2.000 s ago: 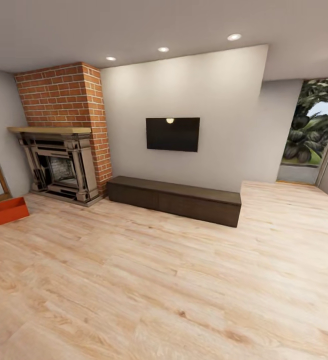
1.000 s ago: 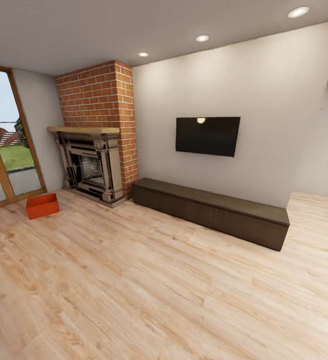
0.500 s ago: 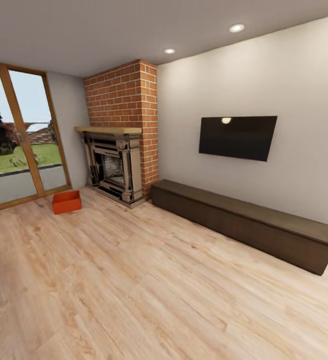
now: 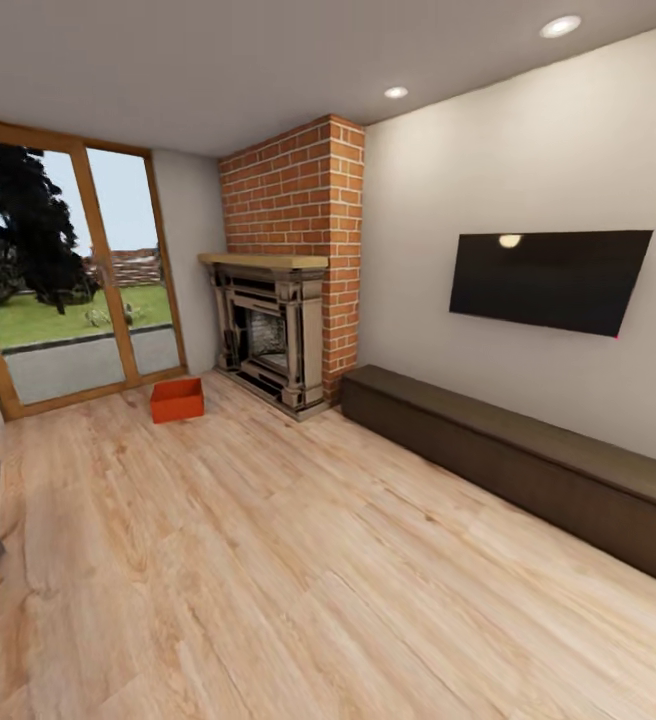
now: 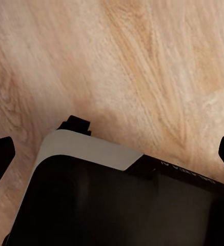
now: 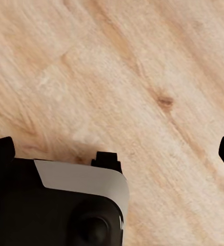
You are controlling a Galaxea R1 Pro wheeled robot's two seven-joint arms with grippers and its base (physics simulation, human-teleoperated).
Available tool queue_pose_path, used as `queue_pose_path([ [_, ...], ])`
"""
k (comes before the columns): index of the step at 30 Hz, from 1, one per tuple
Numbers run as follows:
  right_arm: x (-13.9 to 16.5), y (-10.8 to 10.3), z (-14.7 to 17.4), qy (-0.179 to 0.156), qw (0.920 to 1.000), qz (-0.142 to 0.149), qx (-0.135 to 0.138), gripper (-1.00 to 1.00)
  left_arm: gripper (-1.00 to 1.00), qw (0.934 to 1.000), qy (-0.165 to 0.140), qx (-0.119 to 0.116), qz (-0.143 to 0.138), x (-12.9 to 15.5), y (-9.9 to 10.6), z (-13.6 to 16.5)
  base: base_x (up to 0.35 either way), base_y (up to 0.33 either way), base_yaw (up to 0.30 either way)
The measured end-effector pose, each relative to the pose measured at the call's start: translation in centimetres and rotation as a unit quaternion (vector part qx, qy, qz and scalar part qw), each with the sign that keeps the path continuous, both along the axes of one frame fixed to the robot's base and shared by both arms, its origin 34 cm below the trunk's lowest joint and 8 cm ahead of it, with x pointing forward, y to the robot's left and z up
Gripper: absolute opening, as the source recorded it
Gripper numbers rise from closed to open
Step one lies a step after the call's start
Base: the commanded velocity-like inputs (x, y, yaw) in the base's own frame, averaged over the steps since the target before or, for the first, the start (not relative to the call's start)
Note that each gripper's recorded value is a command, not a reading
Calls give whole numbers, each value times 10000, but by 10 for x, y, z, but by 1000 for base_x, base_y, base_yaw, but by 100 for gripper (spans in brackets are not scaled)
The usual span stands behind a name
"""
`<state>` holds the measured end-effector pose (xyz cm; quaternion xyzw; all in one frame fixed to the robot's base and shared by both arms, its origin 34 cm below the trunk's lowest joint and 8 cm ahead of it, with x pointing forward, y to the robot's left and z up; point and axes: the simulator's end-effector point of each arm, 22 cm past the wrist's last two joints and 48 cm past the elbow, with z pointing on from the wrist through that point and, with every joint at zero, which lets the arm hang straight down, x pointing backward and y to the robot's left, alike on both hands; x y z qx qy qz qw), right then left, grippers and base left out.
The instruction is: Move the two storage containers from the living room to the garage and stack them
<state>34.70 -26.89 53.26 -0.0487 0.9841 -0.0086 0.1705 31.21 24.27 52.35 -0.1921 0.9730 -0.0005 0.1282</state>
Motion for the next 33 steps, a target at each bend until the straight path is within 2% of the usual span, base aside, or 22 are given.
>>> queue_pose_path([
  [14, 5, 0, 3, -76, 10000, -12, 4, 100, 100, 10000, -71, 1, 1, 5, 0, 3, 325, 0, 210],
  [33, 5, -3, 3, -61, 10000, 17, -25, 100, 100, 10000, -79, 5, 1, 6, 0, 3, 325, 0, 12],
])
